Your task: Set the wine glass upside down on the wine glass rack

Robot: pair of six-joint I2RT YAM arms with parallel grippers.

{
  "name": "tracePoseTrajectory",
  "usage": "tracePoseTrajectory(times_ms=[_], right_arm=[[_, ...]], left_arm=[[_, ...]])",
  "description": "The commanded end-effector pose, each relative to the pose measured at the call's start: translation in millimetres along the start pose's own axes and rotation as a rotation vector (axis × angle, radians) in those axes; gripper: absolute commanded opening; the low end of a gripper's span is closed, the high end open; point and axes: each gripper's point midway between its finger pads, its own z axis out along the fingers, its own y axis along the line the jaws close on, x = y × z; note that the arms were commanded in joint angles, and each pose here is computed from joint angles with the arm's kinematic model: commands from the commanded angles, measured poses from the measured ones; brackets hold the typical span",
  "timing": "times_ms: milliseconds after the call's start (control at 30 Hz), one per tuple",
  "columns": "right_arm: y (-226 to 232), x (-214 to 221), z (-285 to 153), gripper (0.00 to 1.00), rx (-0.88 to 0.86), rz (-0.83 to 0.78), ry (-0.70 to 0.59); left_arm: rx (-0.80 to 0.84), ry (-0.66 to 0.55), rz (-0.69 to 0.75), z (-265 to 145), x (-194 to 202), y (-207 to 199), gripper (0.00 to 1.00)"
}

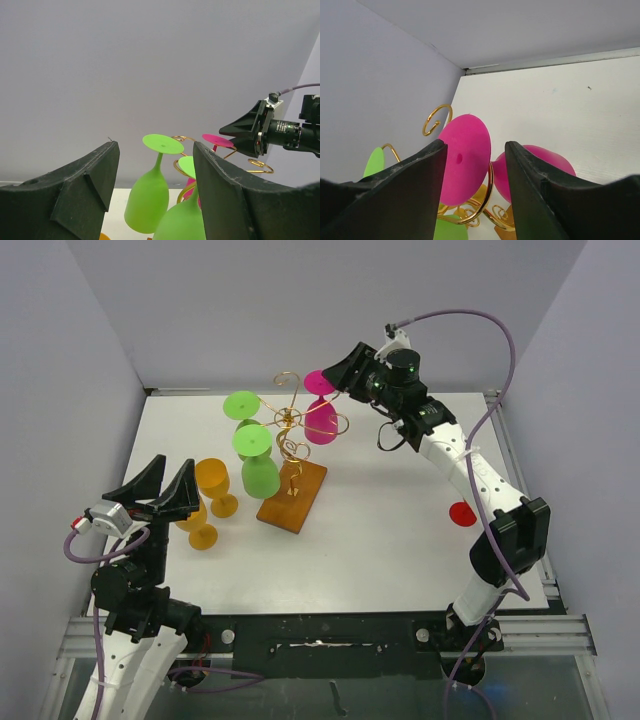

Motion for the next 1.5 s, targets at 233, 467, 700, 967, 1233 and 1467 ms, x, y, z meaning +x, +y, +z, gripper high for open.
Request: tracePoseTrajectory(times_ms=[233, 467, 700, 967, 1233, 1467], right_arm=[[38, -65, -47, 0.6, -0.083, -0.079, -0.18], [2, -71, -98, 0.62, 0.061, -0.15, -0.265], [-90, -49, -177, 0.61, 0.5, -0.23, -0.29], [-182, -8, -256, 0.5, 0.921, -0.32, -0.156], [-238, 14, -294, 0.46, 1.029, -0.237, -0.046], [-277, 45, -292, 0.41, 0.971, -0.154, 0.062]], left_arm=[[0.017, -0.021, -0.012, 2, -7, -4, 0.58], [0.013, -0.005, -0.015, 4, -3, -4, 0.58], [0.015, 0.016, -0.018, 6, 1, -4, 0.58], [0.014, 0.012, -0.017, 6, 0, -4, 0.58], [0.015, 0.01, -0.017, 5, -1, -4, 0.58], [0.02, 0.011, -0.022, 5, -1, -5, 0.58]])
